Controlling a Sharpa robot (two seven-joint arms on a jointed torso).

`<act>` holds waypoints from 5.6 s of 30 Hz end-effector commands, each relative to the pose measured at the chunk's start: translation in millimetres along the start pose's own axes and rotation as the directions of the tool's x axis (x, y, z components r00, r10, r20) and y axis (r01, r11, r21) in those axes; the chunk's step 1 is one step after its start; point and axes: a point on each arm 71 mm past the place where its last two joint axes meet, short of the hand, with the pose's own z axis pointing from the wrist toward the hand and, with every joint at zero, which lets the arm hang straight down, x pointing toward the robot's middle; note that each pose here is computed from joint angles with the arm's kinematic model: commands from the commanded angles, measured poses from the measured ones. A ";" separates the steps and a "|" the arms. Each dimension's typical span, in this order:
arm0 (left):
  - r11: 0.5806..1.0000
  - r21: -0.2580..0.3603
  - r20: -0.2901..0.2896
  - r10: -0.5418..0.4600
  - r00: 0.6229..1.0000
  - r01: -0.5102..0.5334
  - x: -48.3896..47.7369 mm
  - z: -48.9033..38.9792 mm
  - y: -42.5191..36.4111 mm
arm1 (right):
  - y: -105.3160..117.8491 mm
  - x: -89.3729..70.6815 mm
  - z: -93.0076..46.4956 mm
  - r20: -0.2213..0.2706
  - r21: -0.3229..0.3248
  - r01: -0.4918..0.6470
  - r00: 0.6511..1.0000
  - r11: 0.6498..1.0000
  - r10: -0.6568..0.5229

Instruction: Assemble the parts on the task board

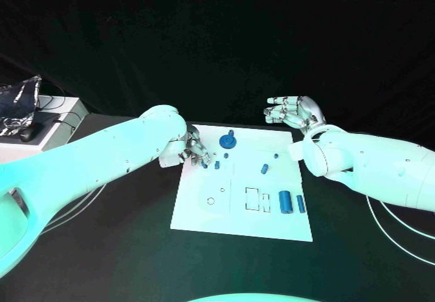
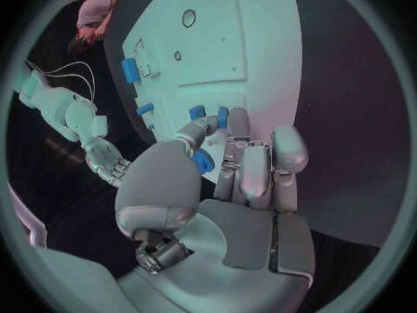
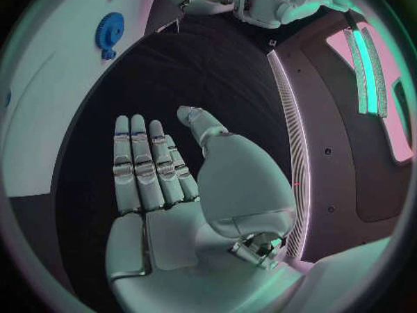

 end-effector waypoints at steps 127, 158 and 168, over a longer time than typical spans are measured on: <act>0.837 0.501 0.430 -0.020 0.902 -0.221 37.4 2.0 -28.5 | -4.5 -5.6 -4.9 -0.005 -0.005 0.006 1.000 1.000 -0.006; 0.886 0.414 0.436 0.009 0.900 -0.209 35.3 11.5 -29.3 | -3.4 -3.2 -4.9 -0.010 -0.007 0.003 1.000 1.000 -0.003; 0.883 0.421 0.437 0.003 0.899 -0.208 35.2 12.3 -32.4 | -3.2 -2.4 -4.7 -0.011 -0.008 0.002 1.000 1.000 -0.002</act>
